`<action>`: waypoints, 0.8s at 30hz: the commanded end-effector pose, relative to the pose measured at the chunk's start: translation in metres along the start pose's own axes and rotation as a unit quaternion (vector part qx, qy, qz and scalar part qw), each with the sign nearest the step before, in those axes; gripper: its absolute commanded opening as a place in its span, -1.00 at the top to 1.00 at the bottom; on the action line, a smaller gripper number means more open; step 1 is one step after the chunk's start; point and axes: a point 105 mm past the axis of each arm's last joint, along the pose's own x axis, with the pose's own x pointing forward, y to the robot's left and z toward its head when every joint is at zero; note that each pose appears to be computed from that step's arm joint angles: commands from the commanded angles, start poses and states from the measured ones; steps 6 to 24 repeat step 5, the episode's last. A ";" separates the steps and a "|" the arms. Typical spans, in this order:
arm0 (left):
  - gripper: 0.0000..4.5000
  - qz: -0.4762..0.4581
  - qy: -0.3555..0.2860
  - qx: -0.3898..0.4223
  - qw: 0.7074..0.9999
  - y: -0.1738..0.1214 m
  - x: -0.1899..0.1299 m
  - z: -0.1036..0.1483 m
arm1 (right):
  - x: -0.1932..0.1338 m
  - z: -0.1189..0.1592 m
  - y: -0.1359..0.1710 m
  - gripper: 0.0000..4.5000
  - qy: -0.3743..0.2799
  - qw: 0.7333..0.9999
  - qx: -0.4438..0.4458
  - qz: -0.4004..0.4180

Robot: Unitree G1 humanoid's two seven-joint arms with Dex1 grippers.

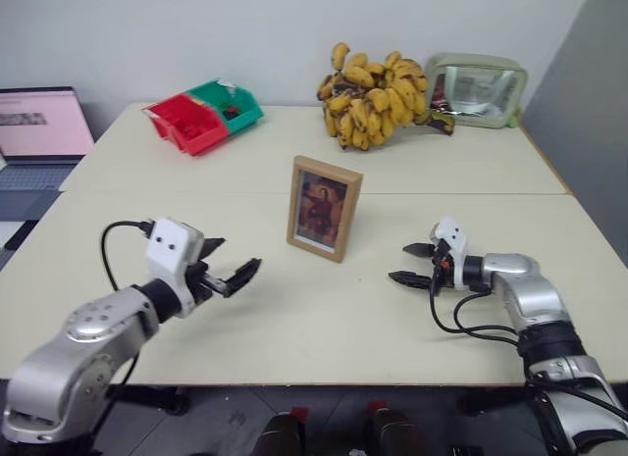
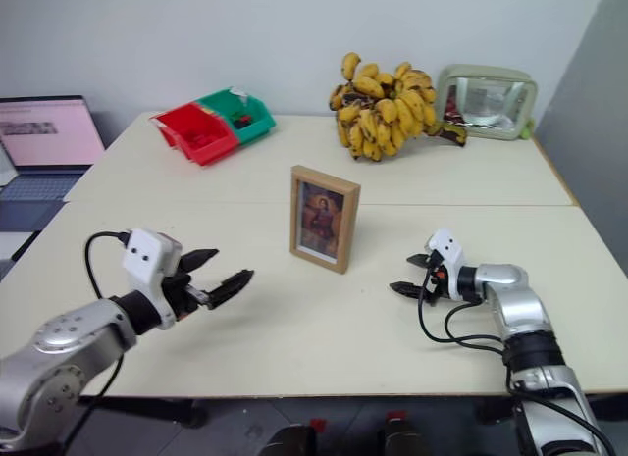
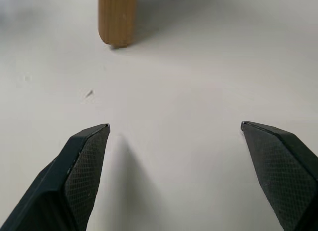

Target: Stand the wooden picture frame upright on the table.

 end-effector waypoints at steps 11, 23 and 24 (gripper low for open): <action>-1.00 -0.072 -0.003 0.014 0.997 0.036 -0.001 0.047 | -0.021 0.089 0.034 -0.99 -0.056 0.998 -0.005 0.001; -1.00 -0.072 -0.003 0.014 0.997 0.036 -0.001 0.047 | -0.021 0.089 0.034 -0.99 -0.056 0.998 -0.005 0.001; -1.00 -0.072 -0.003 0.014 0.997 0.036 -0.001 0.047 | -0.021 0.089 0.034 -0.99 -0.056 0.998 -0.005 0.001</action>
